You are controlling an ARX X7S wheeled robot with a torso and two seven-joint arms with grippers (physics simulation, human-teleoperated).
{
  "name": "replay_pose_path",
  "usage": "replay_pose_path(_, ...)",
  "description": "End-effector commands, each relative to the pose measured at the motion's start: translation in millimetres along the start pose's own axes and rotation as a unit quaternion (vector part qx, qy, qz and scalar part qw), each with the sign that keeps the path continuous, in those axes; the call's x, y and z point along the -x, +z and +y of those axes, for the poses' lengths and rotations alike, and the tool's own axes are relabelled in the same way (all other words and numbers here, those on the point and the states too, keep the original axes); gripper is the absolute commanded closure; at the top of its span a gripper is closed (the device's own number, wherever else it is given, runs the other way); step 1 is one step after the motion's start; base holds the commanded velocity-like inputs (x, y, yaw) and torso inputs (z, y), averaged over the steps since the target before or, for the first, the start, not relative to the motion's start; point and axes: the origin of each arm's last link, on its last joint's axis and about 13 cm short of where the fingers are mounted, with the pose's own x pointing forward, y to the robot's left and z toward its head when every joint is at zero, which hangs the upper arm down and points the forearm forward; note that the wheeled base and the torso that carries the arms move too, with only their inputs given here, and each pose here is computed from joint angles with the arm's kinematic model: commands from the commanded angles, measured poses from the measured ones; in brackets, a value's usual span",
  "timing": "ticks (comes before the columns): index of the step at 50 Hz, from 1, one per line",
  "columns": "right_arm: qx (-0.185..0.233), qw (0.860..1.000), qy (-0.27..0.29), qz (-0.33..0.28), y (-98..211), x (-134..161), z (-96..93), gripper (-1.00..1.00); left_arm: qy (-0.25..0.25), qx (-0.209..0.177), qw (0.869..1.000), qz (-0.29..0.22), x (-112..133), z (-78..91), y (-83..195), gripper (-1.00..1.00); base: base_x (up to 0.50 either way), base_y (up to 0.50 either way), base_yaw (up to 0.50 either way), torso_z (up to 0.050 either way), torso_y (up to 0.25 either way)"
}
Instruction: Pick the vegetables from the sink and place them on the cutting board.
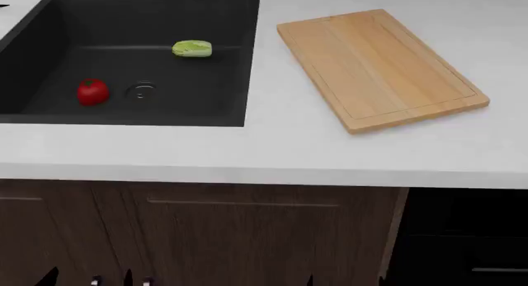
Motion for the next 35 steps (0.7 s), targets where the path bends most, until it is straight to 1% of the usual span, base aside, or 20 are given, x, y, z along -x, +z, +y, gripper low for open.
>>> replay_pose_path(1,0.0,1.0,0.0,0.0,0,0,0.7,-1.0,0.0,-0.003,1.0,0.0,1,-0.3,1,-1.0,0.0,0.0,0.0,0.0,0.0)
replay_pose_path(2,0.006,1.0,-0.001,0.003,-1,-1,0.5,-1.0,-0.002,0.003,1.0,-0.001,0,0.0,0,-1.0,0.0,0.0,0.0,0.0,0.0)
replay_pose_path(4,0.004,1.0,-0.006,0.003,-1,-1,0.1,-1.0,0.003,0.0,1.0,0.001,-2,-0.6,-1,-1.0,0.0,0.0,0.0,0.0,0.0)
replay_pose_path(11,-0.008,1.0,-0.007,0.006,-1,-1,-0.6,-1.0,0.002,0.002,1.0,-0.001,-1,-0.5,0,-1.0,0.0,0.0,0.0,0.0,0.0)
replay_pose_path(12,0.013,0.963,0.038,0.267,64,-146,-48.6,-1.0,-0.059,0.195,0.966,0.157,-122,59.6,42,-1.0,0.0,0.0,0.0,0.0,0.0)
replay_pose_path(13,-0.008,1.0,-0.001,-0.004,1,0,0.9,-1.0,0.001,-0.031,0.999,-0.016,1,-1.7,-4,-1.0,0.0,0.0,0.0,0.0,0.0)
replay_pose_path(14,-0.022,0.999,-0.019,-0.033,-2,6,0.0,-1.0,0.027,-0.027,0.999,0.006,3,-6.0,-17,-1.0,-0.01,0.0,0.0,0.0,0.0)
replay_pose_path(15,-0.038,0.998,-0.025,-0.043,-1,7,-0.7,-1.0,0.031,-0.019,0.999,-0.004,4,-7.2,-18,-1.0,0.0,0.0,0.0,0.0,0.0)
replay_pose_path(16,-0.036,0.997,-0.033,-0.062,1,10,-2.5,-1.0,0.042,-0.012,0.999,-0.006,3,-9.4,-21,-1.0,0.0,0.0,0.0,0.0,0.0)
replay_pose_path(17,-0.027,0.997,-0.033,-0.072,4,12,-3.4,-1.0,0.042,-0.013,0.999,-0.004,4,-10.0,-23,-1.0,0.0,0.0,0.0,0.0,0.0)
replay_pose_path(18,-0.024,0.996,-0.04,-0.071,-4,13,-5.1,-1.0,0.016,-0.03,0.999,-0.021,8,-8.1,-21,-1.0,0.0,0.0,0.0,0.0,0.0)
replay_pose_path(19,-0.013,0.996,-0.034,-0.077,-3,13,-4.2,-1.0,0.021,-0.04,0.999,-0.017,7,-9.2,-23,-1.0,0.0,0.0,0.0,0.0,0.0)
replay_pose_path(20,-0.013,0.996,-0.033,-0.088,6,14,1.6,-1.0,0.037,-0.024,0.999,-0.001,4,-8.0,-27,-1.0,0.0,0.0,0.0,0.0,0.0)
replay_pose_path(21,-0.009,0.996,-0.032,-0.081,3,12,1.0,-1.0,0.026,-0.02,0.999,-0.01,5,-10.6,-20,-1.0,0.0,0.0,0.0,0.0,0.0)
replay_pose_path(22,-0.002,0.996,-0.021,-0.083,4,12,1.9,-1.0,0.021,-0.035,0.999,-0.014,4,-12.5,-19,-1.0,0.0,0.0,0.0,0.0,0.0)
replay_pose_path(23,-0.004,0.996,-0.031,-0.081,1,10,-0.8,-1.0,0.019,-0.029,0.999,-0.011,2,-12.9,-20,-1.0,0.0,0.0,0.0,0.0,0.0)
replay_pose_path(24,0.0,0.996,-0.028,-0.087,-2,9,-3.6,-1.0,0.018,-0.026,0.999,-0.013,2,-12.8,-19,-1.0,0.0,0.5,0.0,0.0,0.0)
replay_pose_path(26,-0.004,0.996,-0.029,-0.089,-6,6,-7.1,-1.0,0.018,-0.025,0.999,-0.013,3,-12.8,-19,-1.0,0.0,0.5,0.0,0.0,0.0)
replay_pose_path(30,0.001,0.996,-0.022,-0.088,-12,4,-8.5,-1.0,0.02,-0.022,1.0,-0.009,2,-12.3,-24,-1.0,0.0,0.5,0.0,0.0,0.0)
replay_pose_path(35,-0.009,0.996,-0.021,-0.087,-5,9,-1.4,-1.0,0.022,-0.022,0.999,-0.006,1,-12.3,-29,-1.0,0.0,0.5,0.0,0.0,0.0)
